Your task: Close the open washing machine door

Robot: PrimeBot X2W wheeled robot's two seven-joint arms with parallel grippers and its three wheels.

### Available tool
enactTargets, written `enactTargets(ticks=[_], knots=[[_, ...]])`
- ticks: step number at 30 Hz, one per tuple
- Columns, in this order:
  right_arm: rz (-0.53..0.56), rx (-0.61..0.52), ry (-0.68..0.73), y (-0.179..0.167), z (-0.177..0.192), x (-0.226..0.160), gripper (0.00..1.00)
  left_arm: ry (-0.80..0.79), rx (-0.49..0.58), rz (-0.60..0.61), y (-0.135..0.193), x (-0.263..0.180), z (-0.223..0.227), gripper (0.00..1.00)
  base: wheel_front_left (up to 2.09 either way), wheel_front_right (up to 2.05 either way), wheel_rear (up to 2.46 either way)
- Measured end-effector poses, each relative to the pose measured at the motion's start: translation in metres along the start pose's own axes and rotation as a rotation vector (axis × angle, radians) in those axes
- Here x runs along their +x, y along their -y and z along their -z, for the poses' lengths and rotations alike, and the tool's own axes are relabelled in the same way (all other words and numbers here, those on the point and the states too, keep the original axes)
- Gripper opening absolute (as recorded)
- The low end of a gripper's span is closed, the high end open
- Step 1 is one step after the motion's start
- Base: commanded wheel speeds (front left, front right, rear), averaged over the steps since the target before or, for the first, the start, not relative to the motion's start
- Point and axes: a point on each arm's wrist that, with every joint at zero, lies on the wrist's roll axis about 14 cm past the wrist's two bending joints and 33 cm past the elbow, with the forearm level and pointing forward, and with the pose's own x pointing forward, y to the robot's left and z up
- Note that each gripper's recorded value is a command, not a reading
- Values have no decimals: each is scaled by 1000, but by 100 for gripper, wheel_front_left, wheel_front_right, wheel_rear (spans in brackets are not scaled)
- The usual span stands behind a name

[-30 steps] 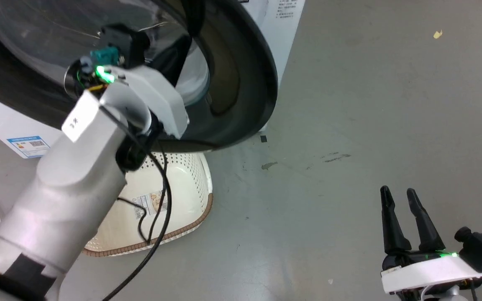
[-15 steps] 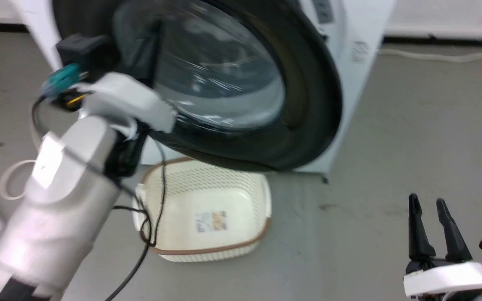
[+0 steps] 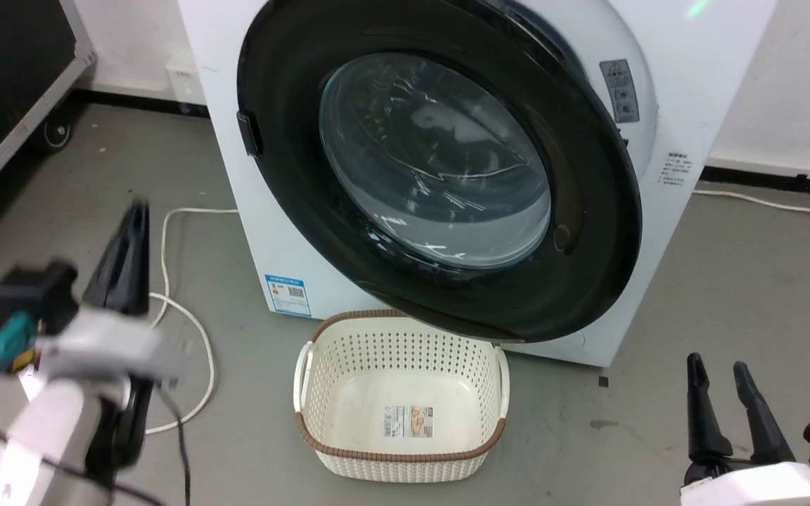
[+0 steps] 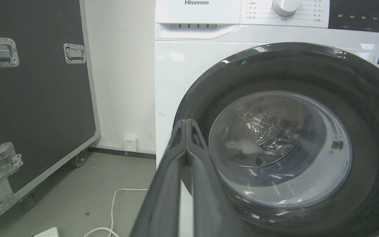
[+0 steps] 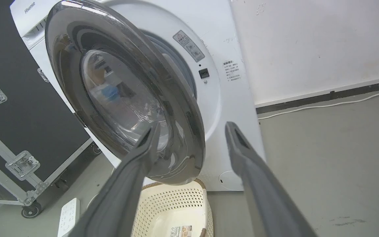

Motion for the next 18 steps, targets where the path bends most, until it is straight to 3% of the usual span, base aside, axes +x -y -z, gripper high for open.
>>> enactTargets(ticks=[8, 15, 16, 17, 18], knots=[[-15, -69, -21, -2, 0, -10, 100, -251, -32, -50, -13, -65, 73, 0, 0, 0, 0], [-28, -68, -51, -6, 6, -14, 100, -292, -37, -69, -14, -75, 83, 0, 0, 0, 0], [-28, -68, -53, -6, 6, -15, 100, -290, -36, -72, -14, -74, 83, 22, 0, 0, 0], [-27, -68, -53, -6, 6, -15, 100, -288, -37, -69, -13, -74, 82, 22, 0, 0, 0], [-27, -69, -55, -6, 6, -15, 100, -287, -37, -60, -11, -73, 82, 98, 0, 0, 0]])
